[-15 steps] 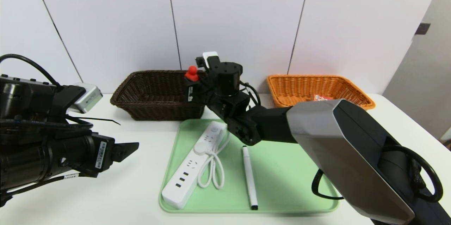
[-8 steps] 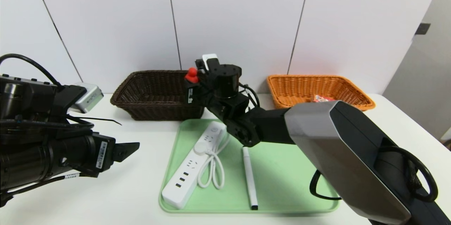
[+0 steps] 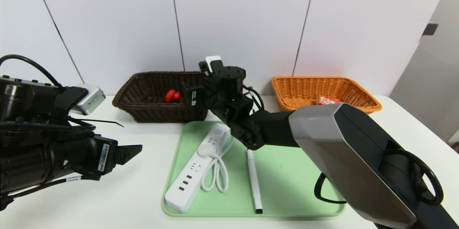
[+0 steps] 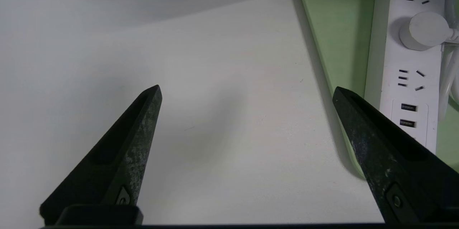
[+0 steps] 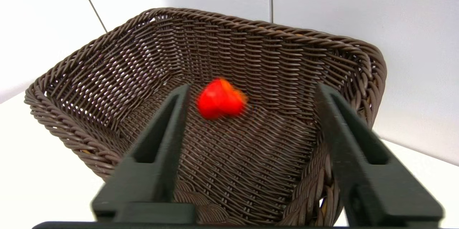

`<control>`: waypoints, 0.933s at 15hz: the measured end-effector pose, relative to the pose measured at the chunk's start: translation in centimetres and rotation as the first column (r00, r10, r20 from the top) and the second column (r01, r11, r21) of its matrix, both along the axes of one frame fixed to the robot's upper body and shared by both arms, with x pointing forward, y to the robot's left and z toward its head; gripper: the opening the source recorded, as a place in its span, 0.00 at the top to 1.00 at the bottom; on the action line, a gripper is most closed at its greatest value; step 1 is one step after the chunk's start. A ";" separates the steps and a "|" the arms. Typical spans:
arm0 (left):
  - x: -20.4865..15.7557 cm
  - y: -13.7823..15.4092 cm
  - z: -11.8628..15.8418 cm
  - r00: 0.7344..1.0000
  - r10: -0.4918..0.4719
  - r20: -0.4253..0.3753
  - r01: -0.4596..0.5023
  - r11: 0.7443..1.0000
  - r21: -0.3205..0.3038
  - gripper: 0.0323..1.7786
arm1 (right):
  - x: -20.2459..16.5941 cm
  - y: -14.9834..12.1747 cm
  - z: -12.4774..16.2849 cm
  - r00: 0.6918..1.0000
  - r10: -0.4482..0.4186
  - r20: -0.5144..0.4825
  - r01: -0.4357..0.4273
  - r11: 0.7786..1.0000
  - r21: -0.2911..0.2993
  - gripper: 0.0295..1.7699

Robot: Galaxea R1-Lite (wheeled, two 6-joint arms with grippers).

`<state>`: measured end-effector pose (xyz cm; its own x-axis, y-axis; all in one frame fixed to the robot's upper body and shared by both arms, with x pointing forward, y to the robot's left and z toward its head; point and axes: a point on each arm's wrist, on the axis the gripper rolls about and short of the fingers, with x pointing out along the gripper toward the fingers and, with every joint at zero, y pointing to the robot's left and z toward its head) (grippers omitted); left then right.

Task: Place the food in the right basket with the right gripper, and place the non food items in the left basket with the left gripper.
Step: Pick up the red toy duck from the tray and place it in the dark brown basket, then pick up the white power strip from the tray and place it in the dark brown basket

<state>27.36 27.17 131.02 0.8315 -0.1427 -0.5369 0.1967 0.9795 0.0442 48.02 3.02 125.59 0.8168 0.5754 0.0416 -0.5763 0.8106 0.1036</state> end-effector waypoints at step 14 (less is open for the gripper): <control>0.2 -1.0 2.2 0.996 -0.042 0.073 0.044 0.998 -0.034 0.05 | -2.7 -6.6 12.2 0.984 -0.165 0.071 0.171 0.981 -0.091 0.08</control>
